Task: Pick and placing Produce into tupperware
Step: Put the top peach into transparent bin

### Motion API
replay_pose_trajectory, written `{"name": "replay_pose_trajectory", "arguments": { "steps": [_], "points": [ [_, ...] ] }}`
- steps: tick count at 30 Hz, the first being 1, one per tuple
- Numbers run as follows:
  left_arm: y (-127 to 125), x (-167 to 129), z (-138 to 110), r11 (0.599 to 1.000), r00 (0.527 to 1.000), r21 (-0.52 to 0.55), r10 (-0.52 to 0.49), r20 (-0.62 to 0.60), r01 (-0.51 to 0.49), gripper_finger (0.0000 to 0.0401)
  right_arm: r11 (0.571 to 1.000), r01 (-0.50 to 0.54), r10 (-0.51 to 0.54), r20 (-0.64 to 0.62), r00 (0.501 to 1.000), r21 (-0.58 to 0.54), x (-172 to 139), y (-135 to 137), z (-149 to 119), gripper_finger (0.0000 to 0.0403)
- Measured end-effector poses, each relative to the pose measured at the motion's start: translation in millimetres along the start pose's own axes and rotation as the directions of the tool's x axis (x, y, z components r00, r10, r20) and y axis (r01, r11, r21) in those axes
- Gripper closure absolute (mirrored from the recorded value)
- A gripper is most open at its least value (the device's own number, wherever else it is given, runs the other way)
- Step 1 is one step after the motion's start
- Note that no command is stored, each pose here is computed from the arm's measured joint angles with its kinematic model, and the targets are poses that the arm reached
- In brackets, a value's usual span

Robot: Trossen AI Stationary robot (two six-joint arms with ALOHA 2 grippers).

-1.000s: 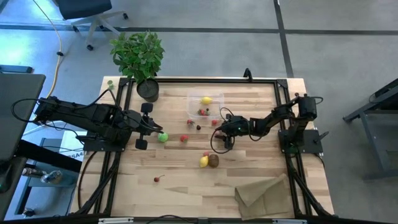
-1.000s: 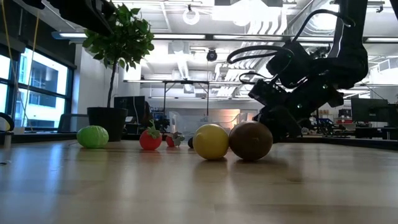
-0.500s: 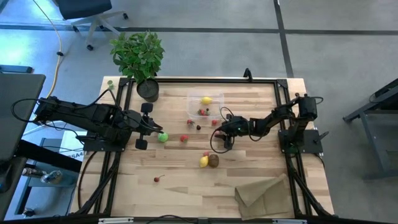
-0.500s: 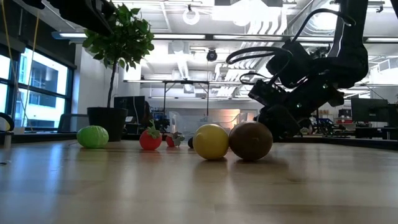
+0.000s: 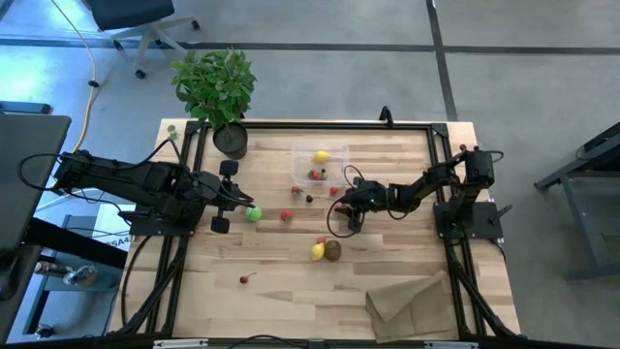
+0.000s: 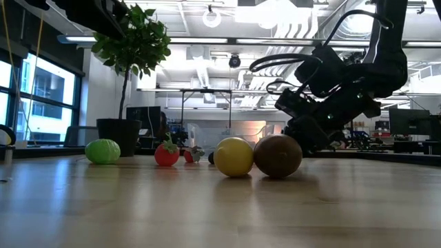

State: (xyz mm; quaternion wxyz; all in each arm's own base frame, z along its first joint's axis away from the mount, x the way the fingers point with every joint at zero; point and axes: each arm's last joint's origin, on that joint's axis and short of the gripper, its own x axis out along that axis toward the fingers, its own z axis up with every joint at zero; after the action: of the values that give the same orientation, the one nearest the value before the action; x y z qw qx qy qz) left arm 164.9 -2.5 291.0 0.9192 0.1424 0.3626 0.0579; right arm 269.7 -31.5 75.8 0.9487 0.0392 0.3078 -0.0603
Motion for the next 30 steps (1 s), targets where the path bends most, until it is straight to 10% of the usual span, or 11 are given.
{"name": "replay_pose_trajectory", "arguments": {
  "steps": [17, 30],
  "points": [
    [0.1, -0.1, 0.1, 1.0, 1.0, 0.0, 0.0, 0.001, 0.0, 0.0398, 0.996, -0.085, 0.082, 0.159, 0.984, 0.015, -7.2, 3.2, 19.6, 0.0304],
    [0.0, -0.1, 0.0, 1.0, 1.0, 0.0, 0.0, 0.001, 0.0, 0.0398, 1.0, -0.004, -0.007, 0.589, 0.808, 0.018, -62.9, 3.8, 111.4, 0.0304]
  ]
}}
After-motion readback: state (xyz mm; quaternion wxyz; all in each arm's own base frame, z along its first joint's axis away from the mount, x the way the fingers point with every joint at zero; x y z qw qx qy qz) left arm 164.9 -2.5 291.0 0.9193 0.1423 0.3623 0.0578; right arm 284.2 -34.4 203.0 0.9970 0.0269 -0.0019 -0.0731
